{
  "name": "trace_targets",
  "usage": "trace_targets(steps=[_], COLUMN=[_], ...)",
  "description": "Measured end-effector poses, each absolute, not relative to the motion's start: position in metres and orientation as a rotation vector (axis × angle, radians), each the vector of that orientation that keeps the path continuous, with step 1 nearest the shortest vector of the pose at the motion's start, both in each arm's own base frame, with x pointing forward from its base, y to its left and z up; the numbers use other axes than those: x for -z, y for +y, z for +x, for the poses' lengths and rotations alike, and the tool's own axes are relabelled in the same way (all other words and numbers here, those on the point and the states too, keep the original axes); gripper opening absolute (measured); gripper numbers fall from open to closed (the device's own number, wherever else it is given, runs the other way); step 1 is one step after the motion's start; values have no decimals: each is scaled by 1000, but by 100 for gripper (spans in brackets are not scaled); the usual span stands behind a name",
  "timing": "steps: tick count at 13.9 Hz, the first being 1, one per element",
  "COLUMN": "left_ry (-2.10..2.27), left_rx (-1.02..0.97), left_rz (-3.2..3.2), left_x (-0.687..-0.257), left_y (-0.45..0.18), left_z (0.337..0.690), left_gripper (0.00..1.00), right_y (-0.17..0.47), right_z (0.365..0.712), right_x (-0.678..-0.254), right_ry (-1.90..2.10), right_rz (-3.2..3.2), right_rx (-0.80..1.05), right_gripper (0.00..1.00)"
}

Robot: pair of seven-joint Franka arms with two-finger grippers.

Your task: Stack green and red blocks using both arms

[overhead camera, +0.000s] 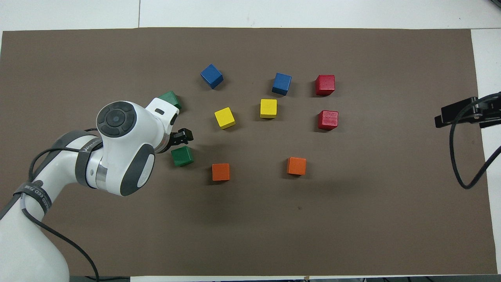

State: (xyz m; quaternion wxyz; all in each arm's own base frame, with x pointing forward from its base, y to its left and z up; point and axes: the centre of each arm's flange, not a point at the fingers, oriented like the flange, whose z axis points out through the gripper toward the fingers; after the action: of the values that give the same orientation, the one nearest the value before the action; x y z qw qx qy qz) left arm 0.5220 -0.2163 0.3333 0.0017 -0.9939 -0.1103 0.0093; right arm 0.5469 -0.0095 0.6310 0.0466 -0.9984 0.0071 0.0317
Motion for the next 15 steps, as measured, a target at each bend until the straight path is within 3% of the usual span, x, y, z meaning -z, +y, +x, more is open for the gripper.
trace_targets(steps=[2,6,9,12,13,15], left_ry=[-384,-386,-388,-388,-388,-360], left_rx=[-32,-53,-69,-88,-97,-132], left_rz=[-3113,-3105,-3098,-3090,-3085,-3074], left_x=[-324,-309,-301,-298,-299,-306], left_y=[-234,-242,-238,-237,-235,-220], left_z=[513,507,503,500,500,508], left_gripper=[100,100,100,62,55,55], right_y=[14,93,118,141,144,144], right_z=[551,566,592,605,606,608], right_x=[-603,-497,-427,-375,-365,-358], right_ry=[24,113,255,327,338,366], right_rz=[-3052,-3074,-3077,-3080,-3082,-3091], right_rx=[-50,-105,-103,-113,-121,-125], right_gripper=[100,100,100,100,100,100])
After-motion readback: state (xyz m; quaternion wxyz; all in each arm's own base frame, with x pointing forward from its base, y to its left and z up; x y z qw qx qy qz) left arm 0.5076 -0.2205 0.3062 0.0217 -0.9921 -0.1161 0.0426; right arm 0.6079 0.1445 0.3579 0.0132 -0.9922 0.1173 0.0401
